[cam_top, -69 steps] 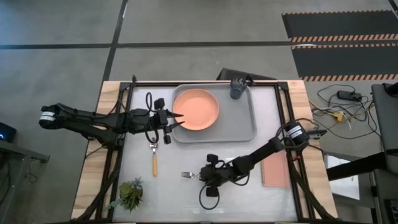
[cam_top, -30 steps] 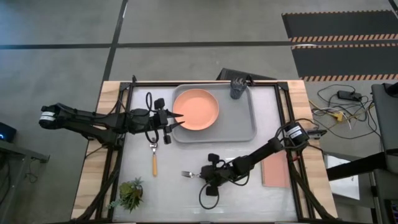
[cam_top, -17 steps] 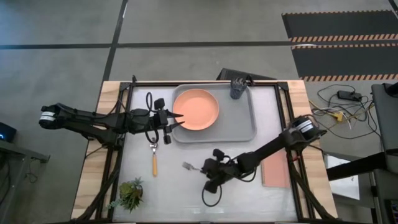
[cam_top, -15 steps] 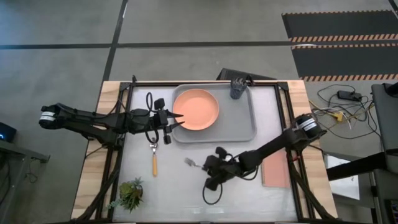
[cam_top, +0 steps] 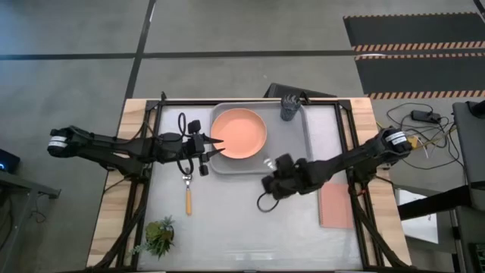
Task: Pick and place plate/cup/fork/spoon on tray
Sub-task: Put the pink fork on the gray serving tray to the right of the orange plate
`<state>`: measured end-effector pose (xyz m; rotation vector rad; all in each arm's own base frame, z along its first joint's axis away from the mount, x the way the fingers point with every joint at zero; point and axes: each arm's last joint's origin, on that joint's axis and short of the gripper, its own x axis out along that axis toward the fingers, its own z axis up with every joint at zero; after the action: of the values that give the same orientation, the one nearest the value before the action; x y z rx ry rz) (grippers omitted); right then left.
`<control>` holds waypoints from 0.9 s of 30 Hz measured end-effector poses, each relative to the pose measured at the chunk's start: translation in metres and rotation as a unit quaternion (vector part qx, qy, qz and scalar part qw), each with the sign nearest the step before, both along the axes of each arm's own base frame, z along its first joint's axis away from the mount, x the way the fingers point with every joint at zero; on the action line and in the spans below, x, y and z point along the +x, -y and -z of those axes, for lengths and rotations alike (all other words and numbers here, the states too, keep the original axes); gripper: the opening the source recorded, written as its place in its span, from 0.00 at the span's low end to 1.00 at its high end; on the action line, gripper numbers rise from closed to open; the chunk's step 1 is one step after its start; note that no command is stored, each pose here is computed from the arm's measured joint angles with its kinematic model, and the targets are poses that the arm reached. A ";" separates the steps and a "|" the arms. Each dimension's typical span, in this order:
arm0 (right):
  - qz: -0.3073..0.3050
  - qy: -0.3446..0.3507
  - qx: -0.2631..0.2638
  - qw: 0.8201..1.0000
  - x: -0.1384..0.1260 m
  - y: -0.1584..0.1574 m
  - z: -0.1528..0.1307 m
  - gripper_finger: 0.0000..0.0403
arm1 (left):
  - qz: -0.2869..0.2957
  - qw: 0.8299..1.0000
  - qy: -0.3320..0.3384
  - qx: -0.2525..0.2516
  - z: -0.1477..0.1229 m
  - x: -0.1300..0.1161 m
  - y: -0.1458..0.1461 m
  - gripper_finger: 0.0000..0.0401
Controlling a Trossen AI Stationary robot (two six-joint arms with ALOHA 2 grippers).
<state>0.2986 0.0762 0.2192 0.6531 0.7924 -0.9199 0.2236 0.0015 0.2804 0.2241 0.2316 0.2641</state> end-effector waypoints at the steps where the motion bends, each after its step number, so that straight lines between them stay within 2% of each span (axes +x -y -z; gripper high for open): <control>1: 0.019 -0.012 0.000 1.000 -0.004 0.004 0.001 0.10 | 0.000 1.000 0.000 0.000 0.000 0.000 0.000 0.26; 6: 0.091 -0.049 0.000 0.995 -0.013 0.023 0.003 0.10 | 0.000 1.000 0.002 0.000 -0.001 -0.001 0.000 0.26; 19: 0.185 -0.073 -0.001 0.980 -0.018 0.074 0.020 0.10 | 0.000 1.000 0.028 -0.001 -0.011 -0.011 0.000 0.26; 27: 0.206 -0.072 -0.001 0.976 -0.024 0.095 0.040 0.10 | 0.000 0.999 0.042 -0.001 -0.014 -0.019 -0.001 0.26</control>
<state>0.2744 -0.0190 0.1791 0.7707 0.7986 -1.3585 0.2044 0.0022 0.2948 0.2107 0.1483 0.2725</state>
